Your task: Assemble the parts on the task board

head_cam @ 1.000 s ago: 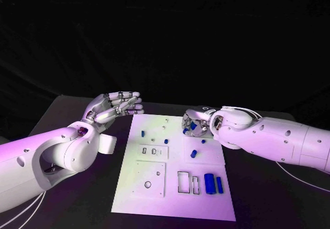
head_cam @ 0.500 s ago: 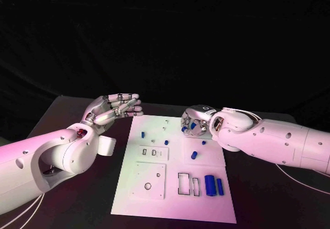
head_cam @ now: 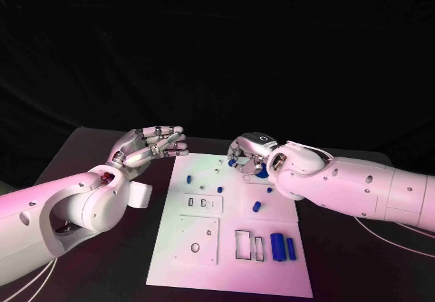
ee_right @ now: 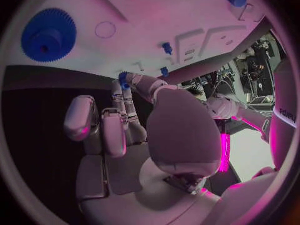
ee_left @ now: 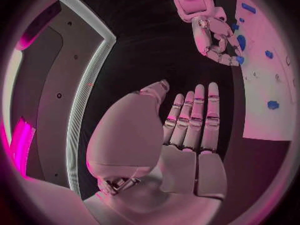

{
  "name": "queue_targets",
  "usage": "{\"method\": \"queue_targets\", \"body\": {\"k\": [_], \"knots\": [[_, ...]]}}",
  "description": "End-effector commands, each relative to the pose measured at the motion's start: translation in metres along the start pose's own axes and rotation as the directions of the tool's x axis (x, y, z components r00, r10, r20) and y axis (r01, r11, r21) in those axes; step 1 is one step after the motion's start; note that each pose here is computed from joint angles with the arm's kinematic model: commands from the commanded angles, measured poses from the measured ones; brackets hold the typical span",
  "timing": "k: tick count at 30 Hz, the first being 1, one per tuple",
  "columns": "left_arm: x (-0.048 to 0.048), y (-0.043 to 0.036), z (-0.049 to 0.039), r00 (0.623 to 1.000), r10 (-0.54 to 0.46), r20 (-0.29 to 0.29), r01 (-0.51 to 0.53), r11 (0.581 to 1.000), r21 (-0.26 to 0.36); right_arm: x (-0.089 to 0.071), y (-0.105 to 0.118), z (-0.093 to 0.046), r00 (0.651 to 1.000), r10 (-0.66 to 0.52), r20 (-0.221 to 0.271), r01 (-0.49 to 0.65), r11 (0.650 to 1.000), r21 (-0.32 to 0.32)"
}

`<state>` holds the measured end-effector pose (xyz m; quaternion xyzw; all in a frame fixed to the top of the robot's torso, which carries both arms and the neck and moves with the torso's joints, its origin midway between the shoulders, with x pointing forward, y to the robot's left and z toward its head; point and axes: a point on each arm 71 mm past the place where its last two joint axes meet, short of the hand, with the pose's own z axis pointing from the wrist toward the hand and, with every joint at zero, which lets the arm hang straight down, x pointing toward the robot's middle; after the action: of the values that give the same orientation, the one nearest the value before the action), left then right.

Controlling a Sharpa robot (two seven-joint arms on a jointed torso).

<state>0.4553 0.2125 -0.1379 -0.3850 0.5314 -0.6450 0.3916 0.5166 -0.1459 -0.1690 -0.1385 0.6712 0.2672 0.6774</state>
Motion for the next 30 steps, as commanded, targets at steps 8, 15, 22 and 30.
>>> {"method": "queue_targets", "body": {"k": [8,15,22,30], "knots": [[0.0048,-0.0014,0.0005,0.999,-0.017,-0.027,0.017,1.000,0.007,0.002,0.005,0.017,0.999,-0.030,0.032,0.029,0.999,0.023],[0.0057,-0.0025,-0.0002,0.999,-0.018,-0.030,0.018,1.000,0.008,0.006,0.005,0.024,0.999,-0.037,0.014,0.037,0.999,0.038],[0.0067,-0.0047,-0.0005,0.999,-0.018,-0.034,0.018,1.000,0.011,0.008,0.005,0.028,0.999,-0.039,0.005,0.039,0.998,0.045],[0.0077,-0.0070,-0.0003,0.999,-0.018,-0.038,0.018,1.000,0.014,0.009,0.005,0.031,0.999,-0.043,-0.001,0.043,0.998,0.045]]}}
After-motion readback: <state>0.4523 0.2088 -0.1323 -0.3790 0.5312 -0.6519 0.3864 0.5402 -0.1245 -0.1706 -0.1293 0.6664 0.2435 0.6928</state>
